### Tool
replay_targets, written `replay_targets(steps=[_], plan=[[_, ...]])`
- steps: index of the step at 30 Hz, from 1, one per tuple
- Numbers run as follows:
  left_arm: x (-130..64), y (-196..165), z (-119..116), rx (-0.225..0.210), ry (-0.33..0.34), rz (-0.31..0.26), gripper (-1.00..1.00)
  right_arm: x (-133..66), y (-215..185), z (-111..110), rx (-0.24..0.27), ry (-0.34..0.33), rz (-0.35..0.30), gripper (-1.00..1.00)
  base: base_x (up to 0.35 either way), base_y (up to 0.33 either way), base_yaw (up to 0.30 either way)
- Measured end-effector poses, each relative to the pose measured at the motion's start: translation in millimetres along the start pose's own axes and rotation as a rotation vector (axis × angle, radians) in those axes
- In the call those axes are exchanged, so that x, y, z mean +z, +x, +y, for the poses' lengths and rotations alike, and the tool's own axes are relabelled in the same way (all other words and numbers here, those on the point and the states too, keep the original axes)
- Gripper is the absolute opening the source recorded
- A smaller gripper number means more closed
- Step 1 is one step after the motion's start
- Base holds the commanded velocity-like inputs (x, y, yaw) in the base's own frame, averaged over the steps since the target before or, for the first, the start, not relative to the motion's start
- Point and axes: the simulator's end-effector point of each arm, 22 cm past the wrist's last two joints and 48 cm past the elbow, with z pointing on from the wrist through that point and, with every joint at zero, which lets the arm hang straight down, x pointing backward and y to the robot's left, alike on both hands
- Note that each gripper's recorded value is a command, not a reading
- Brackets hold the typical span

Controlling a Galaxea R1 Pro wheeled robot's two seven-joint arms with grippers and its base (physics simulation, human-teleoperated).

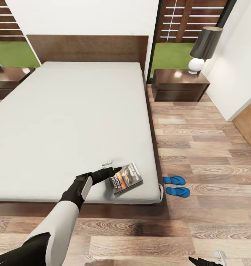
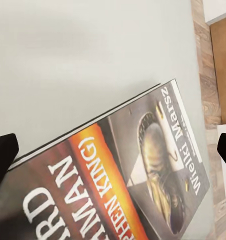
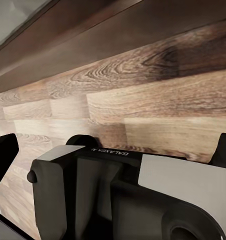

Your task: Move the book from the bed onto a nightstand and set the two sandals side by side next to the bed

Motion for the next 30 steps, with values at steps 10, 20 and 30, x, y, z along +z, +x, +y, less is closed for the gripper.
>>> replay_targets(steps=[10,20,30], plan=[[0.0,0.0,0.0,0.000,0.000,0.000,1.00,0.0,0.1,0.2,0.000,-0.001,0.000,1.00,-0.103,0.000,0.000],[0.0,0.2,0.3,0.000,-0.001,0.000,1.00,-0.1,0.3,0.2,0.000,-0.001,0.000,1.00,-0.004,0.000,0.000],[0.0,0.1,0.2,0.000,-0.001,0.000,1.00,0.0,0.1,0.0,0.000,0.000,0.000,1.00,-0.097,0.000,0.000]])
